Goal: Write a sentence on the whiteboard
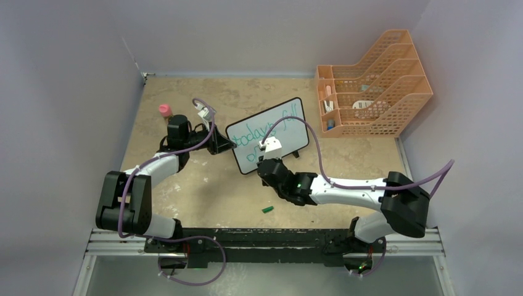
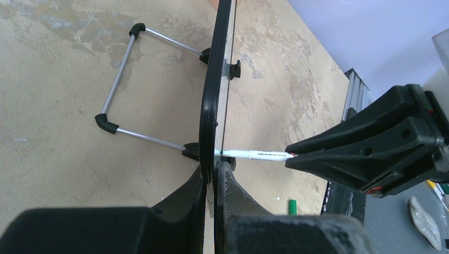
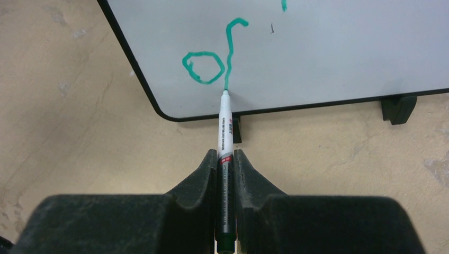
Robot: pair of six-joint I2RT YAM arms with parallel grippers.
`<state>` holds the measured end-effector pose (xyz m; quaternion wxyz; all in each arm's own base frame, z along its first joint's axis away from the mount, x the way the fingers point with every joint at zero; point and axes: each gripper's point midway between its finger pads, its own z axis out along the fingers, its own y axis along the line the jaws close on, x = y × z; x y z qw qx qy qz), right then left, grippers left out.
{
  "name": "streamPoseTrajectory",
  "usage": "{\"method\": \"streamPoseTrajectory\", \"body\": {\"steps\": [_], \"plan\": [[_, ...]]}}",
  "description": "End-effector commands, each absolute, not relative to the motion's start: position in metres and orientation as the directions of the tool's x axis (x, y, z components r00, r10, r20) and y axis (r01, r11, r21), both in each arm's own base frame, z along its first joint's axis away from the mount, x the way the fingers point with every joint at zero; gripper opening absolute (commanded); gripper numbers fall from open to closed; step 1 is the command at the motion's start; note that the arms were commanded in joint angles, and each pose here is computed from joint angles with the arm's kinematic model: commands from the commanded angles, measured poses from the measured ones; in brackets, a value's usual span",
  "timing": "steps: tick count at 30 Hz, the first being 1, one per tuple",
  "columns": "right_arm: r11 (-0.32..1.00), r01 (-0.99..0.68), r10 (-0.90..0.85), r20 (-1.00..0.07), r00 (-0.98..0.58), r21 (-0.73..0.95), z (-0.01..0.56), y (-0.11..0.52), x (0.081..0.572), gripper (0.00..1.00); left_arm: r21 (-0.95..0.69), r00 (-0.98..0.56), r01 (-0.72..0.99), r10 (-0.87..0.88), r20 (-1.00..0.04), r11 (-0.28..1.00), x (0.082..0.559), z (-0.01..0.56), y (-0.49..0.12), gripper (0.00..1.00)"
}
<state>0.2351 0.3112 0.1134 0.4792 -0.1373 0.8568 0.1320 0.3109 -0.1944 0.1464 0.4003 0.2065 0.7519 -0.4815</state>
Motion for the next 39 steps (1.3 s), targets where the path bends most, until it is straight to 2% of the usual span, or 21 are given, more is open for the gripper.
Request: {"method": "streamPoseTrajectory", "body": {"steps": [1, 11, 20, 28, 39], "plan": [[0.929, -0.357, -0.120, -0.837, -0.534, 0.095, 0.098, 0.310, 0.229, 0.00, -0.492, -0.514, 0.759, -0.070, -0.855, 0.427, 0.315, 0.170, -0.198, 0.00], [0.910, -0.398, -0.132, -0.829, -0.544, 0.116, 0.096, 0.322, 0.219, 0.00, -0.492, -0.515, 0.759, -0.071, -0.855, 0.427, 0.315, 0.170, -0.198, 0.00], [0.901, -0.401, -0.062, -0.864, -0.500, 0.167, 0.139, 0.325, 0.222, 0.00, -0.491, -0.513, 0.759, -0.070, -0.855, 0.427, 0.315, 0.170, -0.198, 0.00], [0.921, -0.337, 0.031, -0.901, -0.433, 0.193, 0.169, 0.316, 0.239, 0.00, -0.491, -0.513, 0.761, -0.071, -0.856, 0.425, 0.315, 0.171, -0.198, 0.00], [0.928, -0.316, 0.057, -0.911, -0.409, 0.200, 0.175, 0.319, 0.255, 0.00, -0.490, -0.512, 0.762, -0.070, -0.856, 0.424, 0.314, 0.171, -0.198, 0.00]]}}
